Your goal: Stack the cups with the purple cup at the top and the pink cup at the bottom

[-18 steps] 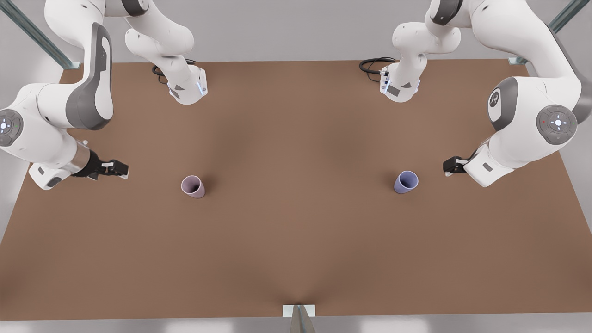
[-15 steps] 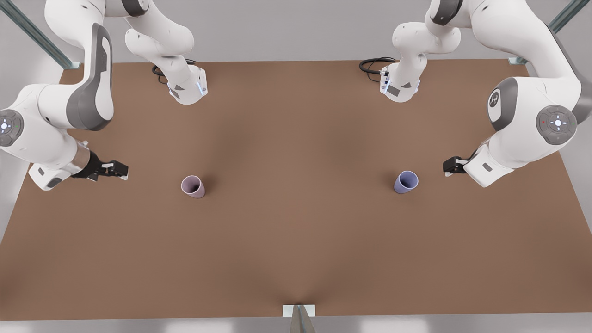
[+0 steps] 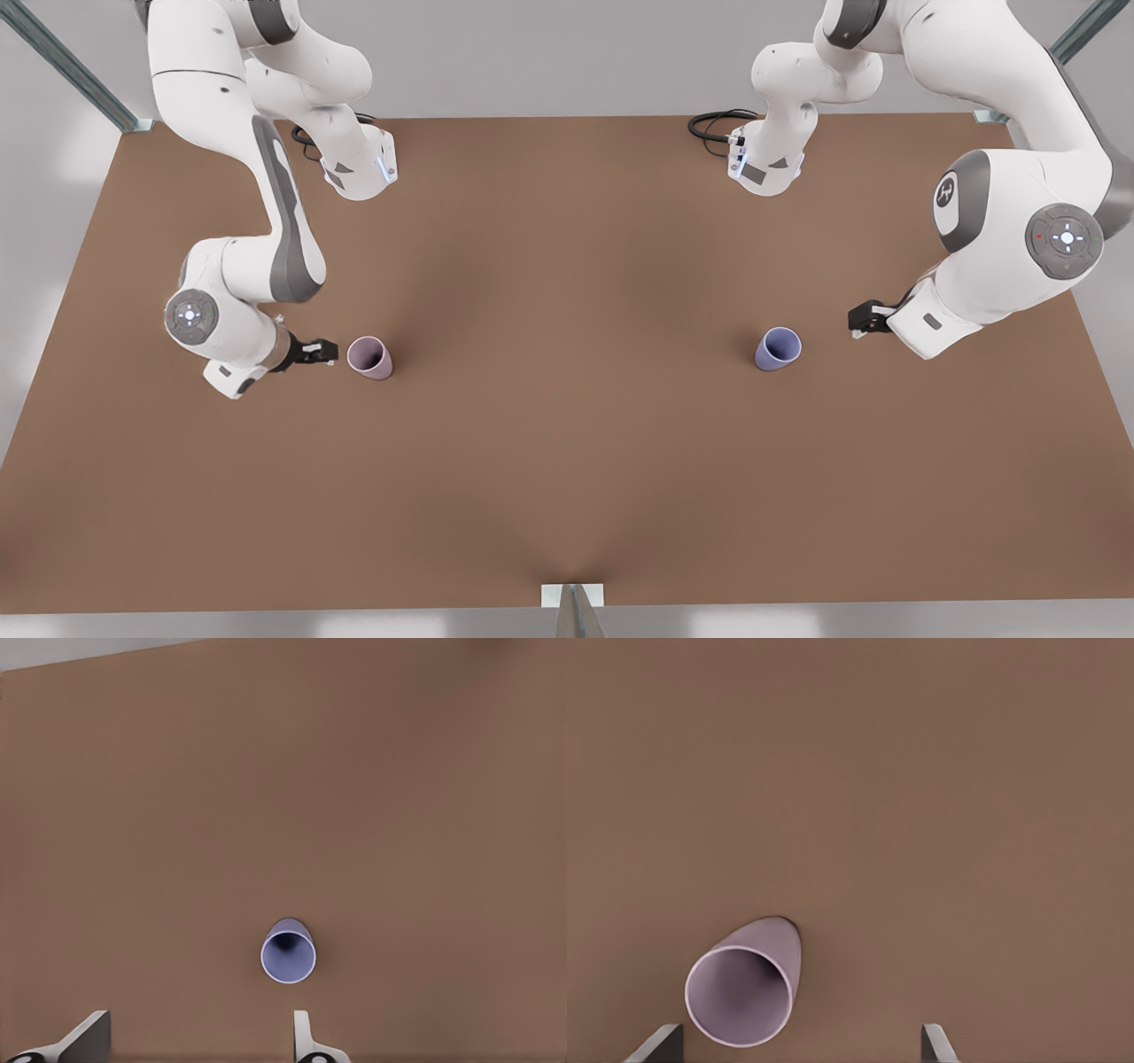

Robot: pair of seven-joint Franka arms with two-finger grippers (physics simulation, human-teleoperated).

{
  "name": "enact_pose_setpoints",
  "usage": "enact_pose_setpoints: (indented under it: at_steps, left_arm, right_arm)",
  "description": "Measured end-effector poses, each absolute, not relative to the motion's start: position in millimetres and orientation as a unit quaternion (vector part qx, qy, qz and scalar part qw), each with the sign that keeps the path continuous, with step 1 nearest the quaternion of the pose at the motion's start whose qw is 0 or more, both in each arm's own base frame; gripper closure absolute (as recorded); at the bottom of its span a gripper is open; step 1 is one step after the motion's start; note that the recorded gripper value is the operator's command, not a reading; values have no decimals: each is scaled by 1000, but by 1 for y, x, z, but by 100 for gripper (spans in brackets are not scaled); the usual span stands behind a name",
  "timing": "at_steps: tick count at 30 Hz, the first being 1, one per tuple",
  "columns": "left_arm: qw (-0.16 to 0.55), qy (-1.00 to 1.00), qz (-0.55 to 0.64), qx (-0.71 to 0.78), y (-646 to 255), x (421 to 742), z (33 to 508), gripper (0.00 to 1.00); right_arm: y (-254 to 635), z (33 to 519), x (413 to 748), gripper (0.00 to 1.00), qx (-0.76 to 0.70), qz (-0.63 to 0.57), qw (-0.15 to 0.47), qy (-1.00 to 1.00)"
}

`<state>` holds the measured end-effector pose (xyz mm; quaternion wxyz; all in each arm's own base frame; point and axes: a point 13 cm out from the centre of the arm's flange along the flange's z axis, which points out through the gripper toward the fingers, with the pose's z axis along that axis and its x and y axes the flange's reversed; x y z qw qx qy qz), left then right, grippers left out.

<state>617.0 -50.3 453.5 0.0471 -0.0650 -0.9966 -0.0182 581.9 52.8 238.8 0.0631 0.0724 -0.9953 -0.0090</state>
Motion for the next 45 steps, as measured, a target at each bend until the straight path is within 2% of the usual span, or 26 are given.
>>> enact_pose_setpoints:
  at_steps: [12, 17, 18, 22, 24, 26, 30, 31, 32, 38, 42, 45]
  left_arm:
    - [51, -996, -18, -65, -49, 617, 449, 0]
    - [52, -996, -18, -65, -49, 617, 448, 0]
    - [52, -996, -18, -65, -49, 617, 447, 0]
    - [53, -996, -18, -65, -49, 617, 446, 0]
    - [54, -996, -18, -65, -49, 618, 445, 0]
    - [55, -996, -18, -65, -49, 618, 445, 0]
    - [55, -996, -18, -65, -49, 618, 444, 0]
    - [55, -996, -18, -65, -49, 618, 444, 0]
    - [55, -996, -18, -65, -49, 618, 444, 0]
    - [55, -996, -18, -65, -49, 618, 444, 0]
    - [55, -996, -18, -65, -49, 617, 446, 0]
    - [55, -996, -18, -65, -48, 617, 446, 0]
  right_arm:
    - [72, 147, 544, 0, 94, -4, 61, -994]
    - [67, 123, 532, 1, 94, -4, 53, -994]
    - [68, 118, 529, 8, 96, -4, 52, -994]
    - [74, 105, 529, 22, 104, -4, 44, -994]
    - [75, 100, 531, 23, 106, -3, 41, -994]
    - [77, 95, 532, 31, 108, -4, 39, -993]
    - [84, 94, 535, 58, 114, -5, 33, -993]
    - [85, 94, 536, 70, 115, -5, 32, -993]
    - [85, 94, 536, 78, 117, -6, 31, -993]
    - [88, 102, 543, 79, 125, -8, 21, -992]
    - [107, 143, 562, 79, 135, -19, -10, -991]
    - [175, 181, 575, 79, 158, -50, -36, -985]
